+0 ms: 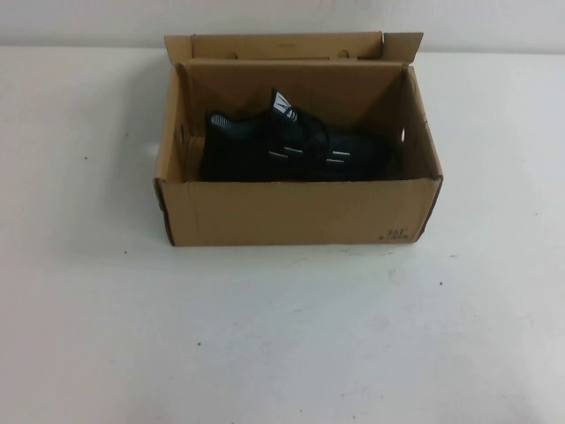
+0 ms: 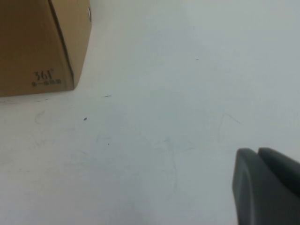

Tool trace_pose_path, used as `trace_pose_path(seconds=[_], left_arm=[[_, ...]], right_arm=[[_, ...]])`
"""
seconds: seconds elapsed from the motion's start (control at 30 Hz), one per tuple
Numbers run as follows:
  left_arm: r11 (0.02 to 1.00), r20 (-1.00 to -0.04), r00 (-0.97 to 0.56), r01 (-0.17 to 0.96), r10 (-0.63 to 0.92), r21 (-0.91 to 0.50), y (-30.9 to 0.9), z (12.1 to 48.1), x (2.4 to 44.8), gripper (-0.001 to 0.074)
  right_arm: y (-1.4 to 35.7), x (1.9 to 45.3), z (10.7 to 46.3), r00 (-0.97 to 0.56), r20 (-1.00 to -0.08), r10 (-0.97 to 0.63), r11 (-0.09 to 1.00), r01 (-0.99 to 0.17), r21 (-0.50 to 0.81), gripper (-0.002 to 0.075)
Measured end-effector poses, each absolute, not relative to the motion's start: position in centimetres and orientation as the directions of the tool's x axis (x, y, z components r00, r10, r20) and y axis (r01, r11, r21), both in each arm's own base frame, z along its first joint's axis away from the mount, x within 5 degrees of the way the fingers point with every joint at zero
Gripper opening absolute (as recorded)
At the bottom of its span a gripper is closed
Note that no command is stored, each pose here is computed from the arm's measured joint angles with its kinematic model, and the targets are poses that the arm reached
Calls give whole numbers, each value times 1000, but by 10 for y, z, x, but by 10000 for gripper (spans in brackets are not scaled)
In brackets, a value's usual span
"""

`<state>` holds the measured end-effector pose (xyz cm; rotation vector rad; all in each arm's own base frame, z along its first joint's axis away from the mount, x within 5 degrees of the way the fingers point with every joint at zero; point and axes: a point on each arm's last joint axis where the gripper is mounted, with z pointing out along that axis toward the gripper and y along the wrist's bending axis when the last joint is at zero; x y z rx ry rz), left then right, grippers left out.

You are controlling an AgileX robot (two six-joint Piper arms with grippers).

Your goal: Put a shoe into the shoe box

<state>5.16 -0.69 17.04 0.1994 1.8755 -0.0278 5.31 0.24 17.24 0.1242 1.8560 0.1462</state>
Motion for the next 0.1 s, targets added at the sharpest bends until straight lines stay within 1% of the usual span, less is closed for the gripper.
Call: trace_pose_path(seconds=[0.1], left_arm=[[985, -947, -295, 152, 125, 82, -7, 170, 52, -1]], right_arm=[[2, 53, 172, -285, -945, 160, 986, 11, 164, -17]])
